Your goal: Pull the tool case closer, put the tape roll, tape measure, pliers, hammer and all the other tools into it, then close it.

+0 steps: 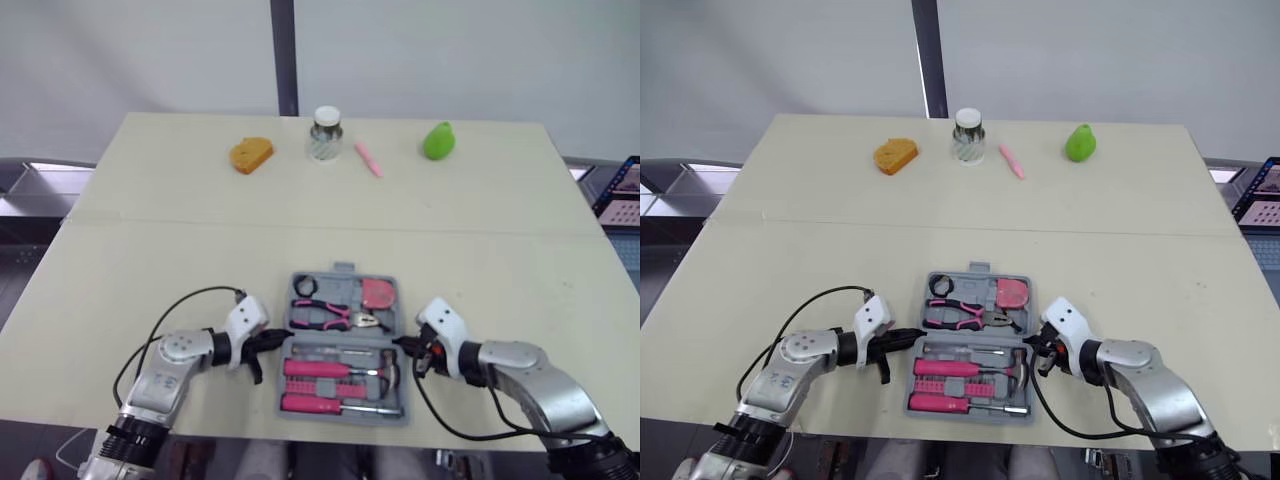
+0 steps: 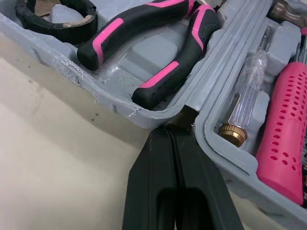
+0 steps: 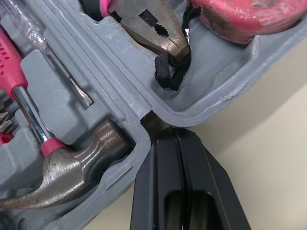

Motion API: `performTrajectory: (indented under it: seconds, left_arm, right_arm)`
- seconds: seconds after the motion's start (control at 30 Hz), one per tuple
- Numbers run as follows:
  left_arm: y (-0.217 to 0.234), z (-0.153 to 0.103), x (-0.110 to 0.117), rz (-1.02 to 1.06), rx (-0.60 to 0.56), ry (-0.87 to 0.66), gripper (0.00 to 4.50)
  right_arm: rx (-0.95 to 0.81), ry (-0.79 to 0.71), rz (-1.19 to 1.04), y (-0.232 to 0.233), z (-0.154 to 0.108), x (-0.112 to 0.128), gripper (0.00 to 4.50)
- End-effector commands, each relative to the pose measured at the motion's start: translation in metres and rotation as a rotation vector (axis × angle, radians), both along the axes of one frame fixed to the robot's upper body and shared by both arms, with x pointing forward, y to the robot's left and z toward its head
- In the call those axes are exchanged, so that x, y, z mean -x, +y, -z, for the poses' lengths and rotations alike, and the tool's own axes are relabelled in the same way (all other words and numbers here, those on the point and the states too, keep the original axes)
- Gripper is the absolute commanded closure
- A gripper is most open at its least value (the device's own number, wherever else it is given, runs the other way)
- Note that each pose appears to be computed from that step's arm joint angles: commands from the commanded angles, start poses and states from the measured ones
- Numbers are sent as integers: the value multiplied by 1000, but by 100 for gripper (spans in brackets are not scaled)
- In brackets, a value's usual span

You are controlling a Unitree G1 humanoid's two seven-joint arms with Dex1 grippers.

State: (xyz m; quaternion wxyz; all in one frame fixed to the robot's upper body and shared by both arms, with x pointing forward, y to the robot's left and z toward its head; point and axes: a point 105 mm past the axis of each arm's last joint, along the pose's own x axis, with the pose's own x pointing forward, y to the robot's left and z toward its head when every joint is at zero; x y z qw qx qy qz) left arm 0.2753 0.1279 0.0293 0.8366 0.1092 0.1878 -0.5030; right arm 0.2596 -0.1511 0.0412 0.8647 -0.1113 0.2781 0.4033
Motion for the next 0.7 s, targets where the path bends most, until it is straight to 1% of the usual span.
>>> performTrajectory:
  seconds: [0.03, 0.7]
  left_arm:
    - [-6, 5, 12, 28, 15, 35, 450]
    - [-5, 10, 28, 4, 22, 72, 450]
  right_arm:
    - [-61, -13, -93, 21, -11, 11, 448]
    - [-80, 14, -87, 27, -8, 22, 448]
